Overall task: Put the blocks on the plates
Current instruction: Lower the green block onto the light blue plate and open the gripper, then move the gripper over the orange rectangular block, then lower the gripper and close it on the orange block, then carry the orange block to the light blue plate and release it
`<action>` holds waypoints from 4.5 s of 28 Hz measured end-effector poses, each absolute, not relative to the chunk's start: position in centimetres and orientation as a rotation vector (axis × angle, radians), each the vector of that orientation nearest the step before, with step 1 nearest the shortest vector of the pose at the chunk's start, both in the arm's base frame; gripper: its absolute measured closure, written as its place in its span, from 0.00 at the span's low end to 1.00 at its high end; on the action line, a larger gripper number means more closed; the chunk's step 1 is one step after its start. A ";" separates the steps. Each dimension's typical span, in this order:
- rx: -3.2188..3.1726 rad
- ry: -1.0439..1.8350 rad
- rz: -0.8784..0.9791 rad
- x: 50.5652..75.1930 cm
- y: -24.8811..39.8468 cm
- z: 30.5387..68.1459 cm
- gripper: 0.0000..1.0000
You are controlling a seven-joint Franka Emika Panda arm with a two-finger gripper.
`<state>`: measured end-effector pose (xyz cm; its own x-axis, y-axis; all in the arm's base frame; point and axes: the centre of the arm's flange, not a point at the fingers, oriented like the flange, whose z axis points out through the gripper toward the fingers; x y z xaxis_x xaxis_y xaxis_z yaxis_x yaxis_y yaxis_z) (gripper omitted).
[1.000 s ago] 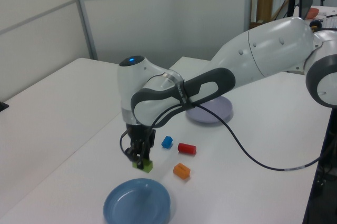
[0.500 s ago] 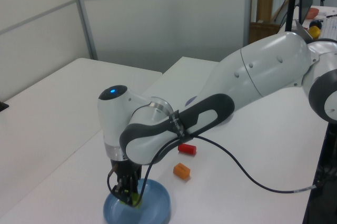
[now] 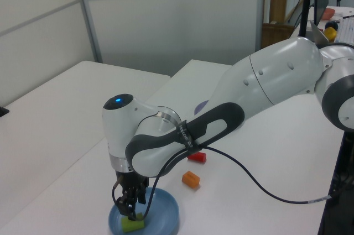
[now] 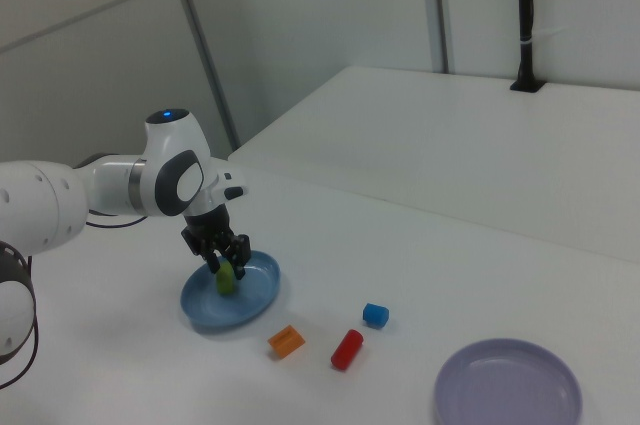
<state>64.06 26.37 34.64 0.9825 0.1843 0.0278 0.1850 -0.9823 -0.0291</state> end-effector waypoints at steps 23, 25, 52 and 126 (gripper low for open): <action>-3.167 -0.088 0.043 66.4 14.8 35.8 0.00; -3.169 -0.106 0.083 66.3 13.9 35.6 0.00; -3.071 0.060 0.611 62.7 4.3 34.9 0.00; -3.208 0.189 0.328 65.1 7.2 33.0 0.67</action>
